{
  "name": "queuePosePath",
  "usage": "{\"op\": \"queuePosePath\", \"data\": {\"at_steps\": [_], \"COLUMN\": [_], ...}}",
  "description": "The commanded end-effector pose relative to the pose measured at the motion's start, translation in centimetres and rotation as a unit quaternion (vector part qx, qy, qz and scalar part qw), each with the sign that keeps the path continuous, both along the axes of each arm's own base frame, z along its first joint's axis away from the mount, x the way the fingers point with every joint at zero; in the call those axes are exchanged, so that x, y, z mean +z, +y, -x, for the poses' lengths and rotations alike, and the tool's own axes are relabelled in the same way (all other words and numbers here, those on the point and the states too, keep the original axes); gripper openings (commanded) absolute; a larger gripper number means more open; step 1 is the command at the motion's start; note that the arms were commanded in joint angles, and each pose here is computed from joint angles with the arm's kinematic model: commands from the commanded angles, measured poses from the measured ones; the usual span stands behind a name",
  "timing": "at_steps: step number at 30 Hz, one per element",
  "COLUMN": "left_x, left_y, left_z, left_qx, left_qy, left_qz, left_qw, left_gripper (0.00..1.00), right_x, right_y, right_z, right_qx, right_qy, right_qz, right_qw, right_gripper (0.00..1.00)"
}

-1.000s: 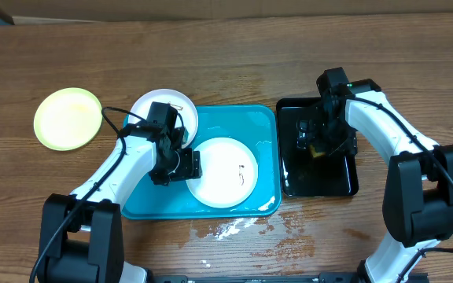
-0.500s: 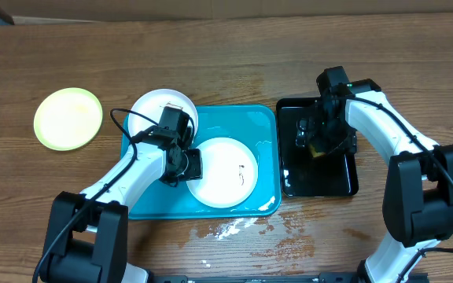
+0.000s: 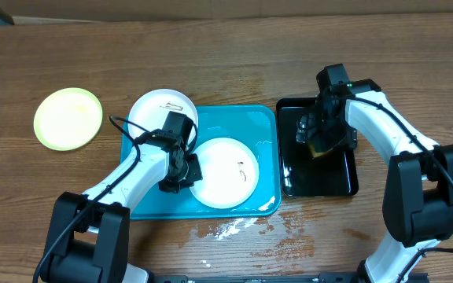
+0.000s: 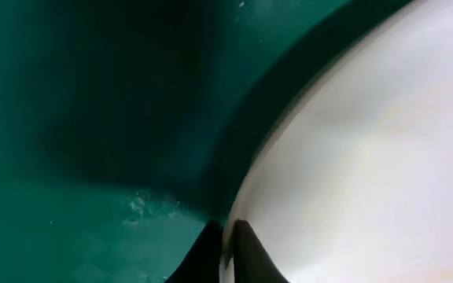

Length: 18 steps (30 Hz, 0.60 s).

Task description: Clean dirty plates on tray and stack at the side

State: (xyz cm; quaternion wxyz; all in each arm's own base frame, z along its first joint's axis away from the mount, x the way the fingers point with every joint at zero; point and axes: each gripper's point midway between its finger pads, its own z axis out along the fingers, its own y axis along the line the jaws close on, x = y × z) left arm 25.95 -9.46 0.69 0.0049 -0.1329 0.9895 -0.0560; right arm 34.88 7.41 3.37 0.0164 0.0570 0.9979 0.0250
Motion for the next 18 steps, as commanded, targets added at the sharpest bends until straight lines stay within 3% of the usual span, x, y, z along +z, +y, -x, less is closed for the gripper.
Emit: {"op": "queuePosePath", "data": {"at_steps": [1,3,5,6,8,12,13,16,17,18], "left_x": [-0.5,-0.5,-0.4,-0.4,-0.4,-0.4,-0.4,-0.4,-0.4,-0.4], "left_y": [0.5,0.5,0.5,0.4,0.4,0.4,0.4,0.5,0.5,0.5], "left_z": [0.7,0.6,0.2,-0.1,-0.8,-1.2,-1.2,-0.9,-0.9,-1.0], "left_qx": [0.027,0.026,0.016,0.007,-0.013,-0.02,-0.015,0.008,0.012,0.015], "left_qy": [0.012,0.01,0.001,-0.007,-0.023,-0.033,-0.031,-0.024,-0.024,-0.024], "left_qz": [-0.017,-0.017,-0.016,-0.017,-0.018,-0.021,-0.021,-0.022,-0.021,-0.021], "left_qw": [0.999,0.999,1.0,1.0,0.999,0.999,0.999,0.999,0.999,0.999], "left_gripper": [0.25,0.5,0.54,0.51,0.32,0.08,0.04,0.04,0.04,0.06], "right_x": [1.3,1.1,1.0,0.9,0.5,-0.8,-1.2,-1.8,-1.9,-1.8], "right_y": [-0.2,-0.2,-0.1,-0.1,-0.2,-0.3,-0.3,-0.4,-0.4,-0.4], "right_z": [-0.8,-1.0,-1.1,-1.0,-0.8,-0.5,-0.4,0.2,0.2,0.2], "right_qx": [0.016,0.026,0.026,0.026,0.026,0.028,0.028,0.021,0.014,0.004], "right_qy": [-0.028,-0.033,-0.035,-0.035,-0.033,-0.036,-0.037,-0.031,-0.03,-0.03], "right_qz": [0.003,0.002,0.002,0.002,0.002,0.002,0.001,0.002,0.001,0.0], "right_qw": [0.999,0.999,0.999,0.999,0.999,0.999,0.999,0.999,0.999,1.0], "right_gripper": [0.97,0.96,0.92,0.89,0.84,0.8,0.73,0.36,0.28,0.28]}}
